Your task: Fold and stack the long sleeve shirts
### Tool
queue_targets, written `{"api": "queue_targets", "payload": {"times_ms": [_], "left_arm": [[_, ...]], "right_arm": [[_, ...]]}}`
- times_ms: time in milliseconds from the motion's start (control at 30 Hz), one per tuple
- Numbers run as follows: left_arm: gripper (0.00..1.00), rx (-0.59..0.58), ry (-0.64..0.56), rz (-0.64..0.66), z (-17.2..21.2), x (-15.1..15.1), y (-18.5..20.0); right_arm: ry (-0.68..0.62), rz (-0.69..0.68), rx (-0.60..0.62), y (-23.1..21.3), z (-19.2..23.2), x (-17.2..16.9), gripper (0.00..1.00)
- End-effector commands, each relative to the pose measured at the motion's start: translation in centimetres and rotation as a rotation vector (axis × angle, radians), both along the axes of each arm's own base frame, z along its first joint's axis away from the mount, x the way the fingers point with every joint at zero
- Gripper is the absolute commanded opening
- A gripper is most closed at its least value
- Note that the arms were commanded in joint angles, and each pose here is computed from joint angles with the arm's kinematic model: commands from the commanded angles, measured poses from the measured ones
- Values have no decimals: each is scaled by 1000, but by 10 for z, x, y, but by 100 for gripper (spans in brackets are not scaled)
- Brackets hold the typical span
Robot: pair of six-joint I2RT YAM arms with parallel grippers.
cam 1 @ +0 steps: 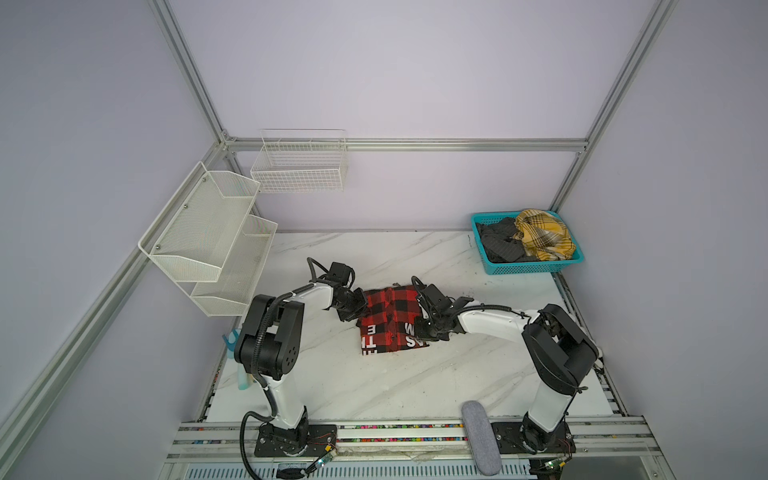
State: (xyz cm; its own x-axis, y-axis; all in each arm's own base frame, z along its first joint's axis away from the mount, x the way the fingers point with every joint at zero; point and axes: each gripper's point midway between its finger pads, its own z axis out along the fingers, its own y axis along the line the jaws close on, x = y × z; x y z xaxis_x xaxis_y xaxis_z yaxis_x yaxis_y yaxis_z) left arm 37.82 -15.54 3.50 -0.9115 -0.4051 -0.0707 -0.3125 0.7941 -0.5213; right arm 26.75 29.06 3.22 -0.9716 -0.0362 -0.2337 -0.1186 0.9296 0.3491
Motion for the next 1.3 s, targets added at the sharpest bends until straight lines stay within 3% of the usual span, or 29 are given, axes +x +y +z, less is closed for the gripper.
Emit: {"api": "queue_targets", "payload": {"times_ms": [0, 200, 267, 367, 633, 767, 1100, 1267], "left_arm": [[18, 36, -43, -31, 6, 20, 4], [27, 24, -102, -22, 49, 7, 6], [32, 23, -127, -15, 71, -6, 9], [31, -16, -122, -11, 89, -35, 5], [16, -113, 27, -52, 60, -114, -21], [13, -135, 59, -41, 40, -120, -23], [7, -48, 196, -29, -19, -145, -7], [8, -59, 200, -19, -21, -156, -4]], "right_arm": [[-12, -50, -26, -4, 10, -12, 17], [-95, -82, -76, -15, 49, 1, 20], [-113, -78, -63, -11, 65, 5, 20], [-136, -44, -17, 6, 83, 4, 21], [-108, 39, 82, 56, 87, -21, 19], [-78, 47, 114, 67, 76, -26, 18], [25, 45, 24, 51, 2, -42, 16], [21, 31, 30, 53, 11, -40, 15]]}}
